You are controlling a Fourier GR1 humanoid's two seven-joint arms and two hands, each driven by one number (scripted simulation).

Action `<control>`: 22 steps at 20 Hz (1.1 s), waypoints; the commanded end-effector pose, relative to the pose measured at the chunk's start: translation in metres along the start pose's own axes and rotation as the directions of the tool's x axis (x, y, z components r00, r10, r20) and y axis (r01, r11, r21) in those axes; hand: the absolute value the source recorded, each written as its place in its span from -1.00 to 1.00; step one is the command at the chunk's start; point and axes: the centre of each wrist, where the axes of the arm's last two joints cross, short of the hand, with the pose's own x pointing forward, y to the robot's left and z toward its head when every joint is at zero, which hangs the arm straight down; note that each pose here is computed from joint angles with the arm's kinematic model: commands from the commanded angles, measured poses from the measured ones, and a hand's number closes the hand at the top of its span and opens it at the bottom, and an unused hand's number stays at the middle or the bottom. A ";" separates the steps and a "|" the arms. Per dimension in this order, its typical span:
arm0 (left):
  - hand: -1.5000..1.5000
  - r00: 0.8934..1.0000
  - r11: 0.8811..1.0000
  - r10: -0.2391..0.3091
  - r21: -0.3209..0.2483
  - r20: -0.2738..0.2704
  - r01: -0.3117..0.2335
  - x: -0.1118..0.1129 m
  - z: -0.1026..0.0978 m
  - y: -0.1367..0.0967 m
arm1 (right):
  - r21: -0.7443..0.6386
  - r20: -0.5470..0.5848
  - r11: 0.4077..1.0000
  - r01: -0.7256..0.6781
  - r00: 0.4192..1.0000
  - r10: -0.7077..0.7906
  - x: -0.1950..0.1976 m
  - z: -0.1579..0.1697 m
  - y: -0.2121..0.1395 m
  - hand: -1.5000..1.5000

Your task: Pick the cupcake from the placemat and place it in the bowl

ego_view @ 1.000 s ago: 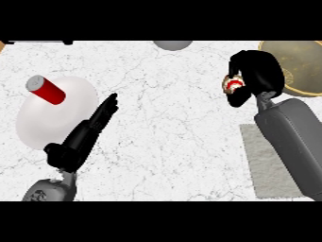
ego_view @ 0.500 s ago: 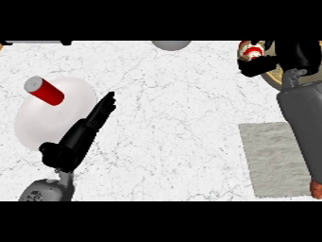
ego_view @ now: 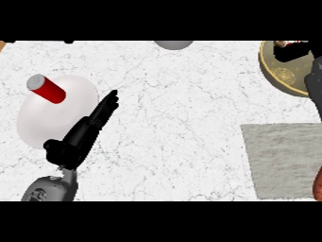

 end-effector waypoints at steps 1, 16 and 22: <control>0.00 1.000 1.000 0.007 -0.014 -0.003 -0.007 0.002 0.012 0.006 | -0.066 -0.024 0.996 -0.060 0.998 0.059 -0.022 -0.020 0.000 1.00; 0.00 0.999 1.000 0.000 -0.025 0.033 0.001 -0.002 -0.002 -0.009 | 0.309 -0.129 0.935 0.176 0.981 -0.142 -0.115 -0.018 0.022 -1.00; 0.00 1.000 0.999 0.005 -0.035 0.015 -0.005 0.001 -0.008 -0.017 | 0.126 -0.171 0.942 0.311 0.942 -0.288 -0.112 -0.034 -0.004 -1.00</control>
